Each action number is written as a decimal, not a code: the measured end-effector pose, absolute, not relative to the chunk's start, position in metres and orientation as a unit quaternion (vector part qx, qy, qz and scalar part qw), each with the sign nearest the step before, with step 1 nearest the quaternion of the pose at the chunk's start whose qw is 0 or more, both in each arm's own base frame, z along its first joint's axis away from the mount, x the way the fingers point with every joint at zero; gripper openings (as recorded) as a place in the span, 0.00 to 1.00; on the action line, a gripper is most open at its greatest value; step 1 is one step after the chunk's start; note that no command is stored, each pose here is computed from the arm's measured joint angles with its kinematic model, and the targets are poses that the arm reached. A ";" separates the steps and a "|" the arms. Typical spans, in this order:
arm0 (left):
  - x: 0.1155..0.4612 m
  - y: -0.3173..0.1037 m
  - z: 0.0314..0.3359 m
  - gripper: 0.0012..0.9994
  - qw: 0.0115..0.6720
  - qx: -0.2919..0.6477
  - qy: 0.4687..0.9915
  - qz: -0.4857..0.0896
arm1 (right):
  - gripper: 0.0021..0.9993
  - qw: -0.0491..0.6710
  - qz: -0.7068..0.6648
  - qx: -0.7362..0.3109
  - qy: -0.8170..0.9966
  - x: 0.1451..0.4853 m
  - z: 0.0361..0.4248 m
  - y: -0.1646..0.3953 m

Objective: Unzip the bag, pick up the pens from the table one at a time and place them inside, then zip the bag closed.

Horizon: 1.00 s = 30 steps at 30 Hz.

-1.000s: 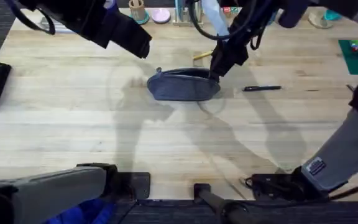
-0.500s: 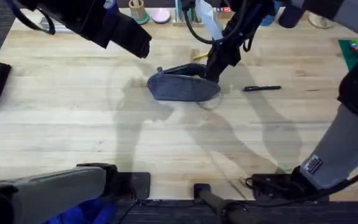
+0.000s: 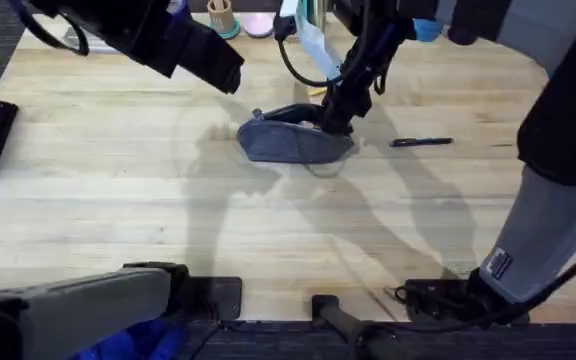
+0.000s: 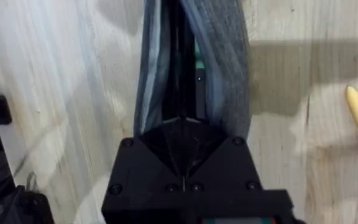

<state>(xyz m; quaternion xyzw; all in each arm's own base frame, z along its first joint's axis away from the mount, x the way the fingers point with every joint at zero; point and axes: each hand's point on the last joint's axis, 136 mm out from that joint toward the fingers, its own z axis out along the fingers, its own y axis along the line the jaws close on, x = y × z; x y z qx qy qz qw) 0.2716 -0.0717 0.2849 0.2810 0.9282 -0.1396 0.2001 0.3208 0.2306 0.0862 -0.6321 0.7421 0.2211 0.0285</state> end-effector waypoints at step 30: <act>0.270 -0.072 0.284 1.00 0.197 0.280 0.929 -0.141 | 0.99 0.028 0.229 -0.631 0.741 0.318 0.088 0.234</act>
